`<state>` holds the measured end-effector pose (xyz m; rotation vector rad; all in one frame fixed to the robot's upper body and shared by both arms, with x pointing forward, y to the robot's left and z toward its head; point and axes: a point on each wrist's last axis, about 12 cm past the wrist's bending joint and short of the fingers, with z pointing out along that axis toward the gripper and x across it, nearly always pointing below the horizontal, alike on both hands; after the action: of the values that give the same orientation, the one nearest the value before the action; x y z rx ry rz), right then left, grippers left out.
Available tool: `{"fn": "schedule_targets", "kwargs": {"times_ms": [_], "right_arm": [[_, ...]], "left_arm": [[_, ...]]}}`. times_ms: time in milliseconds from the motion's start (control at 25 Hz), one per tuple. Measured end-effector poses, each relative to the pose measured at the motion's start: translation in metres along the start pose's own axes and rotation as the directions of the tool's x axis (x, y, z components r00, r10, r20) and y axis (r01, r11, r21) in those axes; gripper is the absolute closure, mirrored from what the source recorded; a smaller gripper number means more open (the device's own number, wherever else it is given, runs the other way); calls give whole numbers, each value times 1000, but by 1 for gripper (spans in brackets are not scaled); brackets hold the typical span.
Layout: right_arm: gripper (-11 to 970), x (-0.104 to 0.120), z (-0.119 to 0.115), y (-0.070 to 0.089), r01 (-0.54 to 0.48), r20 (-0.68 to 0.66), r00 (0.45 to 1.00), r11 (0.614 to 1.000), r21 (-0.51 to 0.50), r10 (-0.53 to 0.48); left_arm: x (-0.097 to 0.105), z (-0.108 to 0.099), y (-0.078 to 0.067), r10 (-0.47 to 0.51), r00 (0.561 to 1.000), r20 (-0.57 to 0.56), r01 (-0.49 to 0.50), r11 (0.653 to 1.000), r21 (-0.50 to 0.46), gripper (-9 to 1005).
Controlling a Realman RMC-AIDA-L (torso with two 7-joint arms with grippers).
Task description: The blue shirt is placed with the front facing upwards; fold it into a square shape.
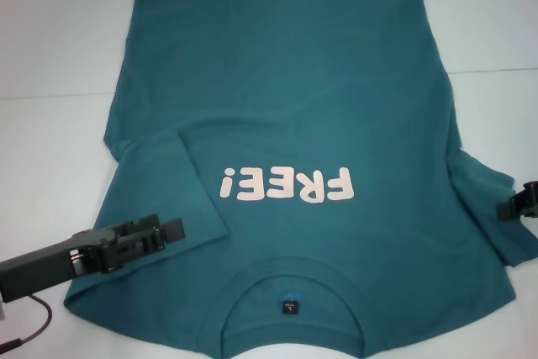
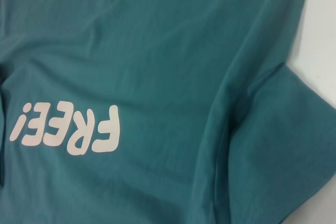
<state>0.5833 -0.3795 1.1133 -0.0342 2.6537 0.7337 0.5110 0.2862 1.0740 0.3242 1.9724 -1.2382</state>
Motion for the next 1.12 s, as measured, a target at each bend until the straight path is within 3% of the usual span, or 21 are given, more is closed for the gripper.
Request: {"fn": "schedule_targets", "kwargs": {"times_ms": [160, 520, 760, 1120], "right_arm": [[949, 0, 0, -2, -5, -13, 1000, 1000, 26, 5], [948, -7, -7, -13, -48, 0, 999, 988, 144, 49], [947, -22, -11, -6, -31, 26, 999, 986, 161, 27], [946, -41, -11, 1, -7, 1, 1000, 961, 276, 7]], "left_arm": [[0, 0, 0, 0, 1000, 0, 0, 1000, 0, 230], [0, -1, 0, -6, 1000, 6, 6, 1000, -4, 230], [1, -2, 0, -9, 1000, 8, 9, 1000, -4, 230], [1, -4, 1, -14, 1000, 21, 14, 1000, -8, 231]]}}
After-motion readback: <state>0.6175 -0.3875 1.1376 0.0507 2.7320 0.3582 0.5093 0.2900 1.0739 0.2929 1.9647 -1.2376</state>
